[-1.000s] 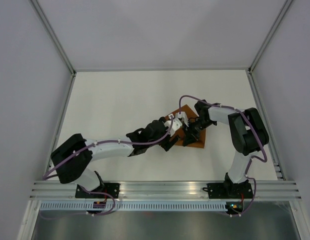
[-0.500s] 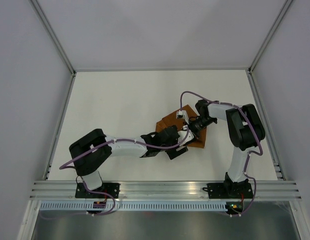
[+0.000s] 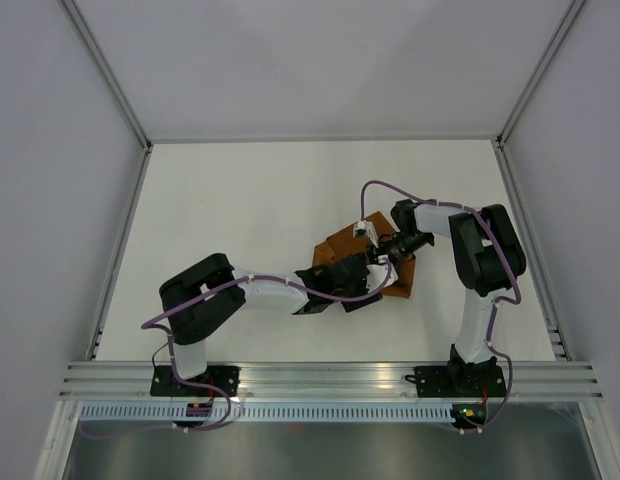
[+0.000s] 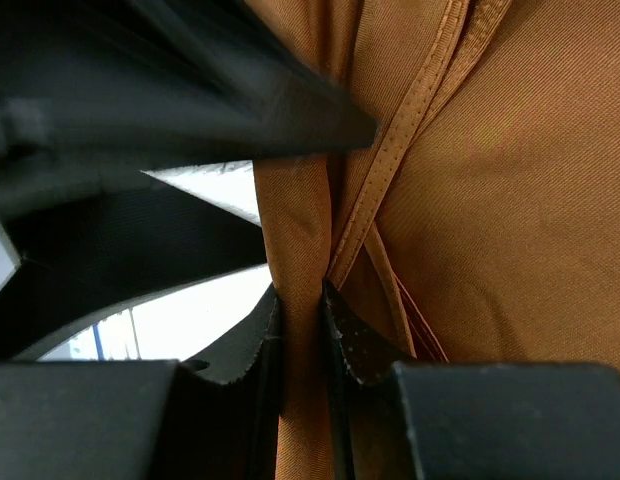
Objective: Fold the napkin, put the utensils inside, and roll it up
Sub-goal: Roll the napkin at the center of the board.
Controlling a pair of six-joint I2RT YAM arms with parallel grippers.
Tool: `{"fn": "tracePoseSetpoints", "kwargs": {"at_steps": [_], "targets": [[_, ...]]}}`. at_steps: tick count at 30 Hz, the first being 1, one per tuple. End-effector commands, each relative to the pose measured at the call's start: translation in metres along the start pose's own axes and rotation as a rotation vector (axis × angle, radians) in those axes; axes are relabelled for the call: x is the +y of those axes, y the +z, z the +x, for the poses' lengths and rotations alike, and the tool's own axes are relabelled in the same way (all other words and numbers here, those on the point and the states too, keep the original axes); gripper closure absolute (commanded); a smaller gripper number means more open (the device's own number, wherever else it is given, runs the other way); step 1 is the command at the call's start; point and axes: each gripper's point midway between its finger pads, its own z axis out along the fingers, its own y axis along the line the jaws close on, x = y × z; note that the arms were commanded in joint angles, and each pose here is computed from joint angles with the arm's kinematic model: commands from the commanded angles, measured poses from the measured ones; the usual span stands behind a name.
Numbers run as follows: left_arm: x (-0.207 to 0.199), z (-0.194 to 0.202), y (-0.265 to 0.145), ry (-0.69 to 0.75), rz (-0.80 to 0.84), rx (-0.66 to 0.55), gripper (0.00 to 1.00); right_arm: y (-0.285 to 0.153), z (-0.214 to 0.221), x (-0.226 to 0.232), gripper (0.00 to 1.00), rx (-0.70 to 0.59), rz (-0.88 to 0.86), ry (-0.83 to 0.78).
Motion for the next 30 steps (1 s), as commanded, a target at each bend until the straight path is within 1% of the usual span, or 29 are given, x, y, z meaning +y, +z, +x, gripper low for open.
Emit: {"fn": "tracePoseSetpoints", "kwargs": {"at_steps": [1, 3, 4, 6, 7, 8, 9, 11, 12, 14, 15, 18, 20, 22, 26, 27, 29, 30], "targets": [[-0.003, 0.003, 0.008, 0.061, 0.007, 0.015, 0.31, 0.004, 0.046, -0.03, 0.99, 0.177, 0.08, -0.011], [-0.007, 0.008, 0.008, 0.056, 0.022, 0.028, 0.46, 0.003, 0.046, -0.031, 1.0, 0.177, 0.08, -0.006], [-0.008, 0.01, 0.008, 0.046, 0.027, 0.03, 0.58, 0.003, 0.046, -0.032, 0.99, 0.176, 0.081, -0.005], [-0.013, 0.013, 0.008, 0.034, 0.044, 0.034, 0.64, 0.002, 0.045, -0.032, 1.0, 0.175, 0.081, -0.007], [-0.015, 0.014, 0.008, 0.018, 0.052, 0.034, 0.7, 0.002, 0.045, -0.033, 0.99, 0.174, 0.082, -0.006], [-0.018, 0.013, 0.008, 0.01, 0.067, 0.031, 0.73, 0.001, 0.044, -0.034, 1.0, 0.175, 0.085, -0.007], [-0.02, 0.014, 0.007, 0.001, 0.075, 0.031, 0.78, 0.001, 0.044, -0.035, 1.0, 0.174, 0.09, -0.006], [-0.024, 0.014, 0.007, -0.027, 0.094, 0.031, 0.84, 0.0, 0.042, -0.037, 1.0, 0.171, 0.101, -0.001], [-0.027, 0.015, 0.006, -0.043, 0.103, 0.035, 0.9, -0.001, 0.039, -0.039, 0.99, 0.165, 0.115, -0.008], [-0.031, 0.013, 0.005, -0.06, 0.125, 0.034, 0.93, -0.003, 0.036, -0.041, 0.99, 0.158, 0.132, -0.003], [-0.033, 0.013, 0.004, -0.07, 0.137, 0.035, 0.98, -0.005, 0.033, -0.043, 0.98, 0.151, 0.151, -0.014], [-0.04, 0.013, 0.005, -0.104, 0.184, 0.048, 0.98, -0.01, 0.026, -0.046, 0.96, 0.136, 0.194, -0.027], [-0.053, 0.015, 0.003, -0.138, 0.268, 0.067, 0.98, -0.012, 0.027, -0.047, 0.91, 0.136, 0.216, -0.026], [-0.053, 0.018, 0.004, -0.177, 0.298, 0.089, 0.98, -0.016, 0.021, -0.047, 0.84, 0.121, 0.246, -0.049], [-0.06, 0.017, 0.004, -0.26, 0.399, 0.09, 0.98, -0.021, 0.017, -0.045, 0.69, 0.092, 0.29, -0.078], [-0.058, 0.024, 0.003, -0.294, 0.41, 0.12, 0.98, -0.024, 0.012, -0.044, 0.63, 0.075, 0.307, -0.098], [-0.062, 0.024, 0.001, -0.329, 0.464, 0.132, 0.98, -0.027, 0.008, -0.042, 0.58, 0.056, 0.319, -0.111], [-0.059, 0.026, 0.0, -0.365, 0.476, 0.142, 0.98, -0.031, 0.003, -0.04, 0.53, 0.041, 0.336, -0.131]]}}
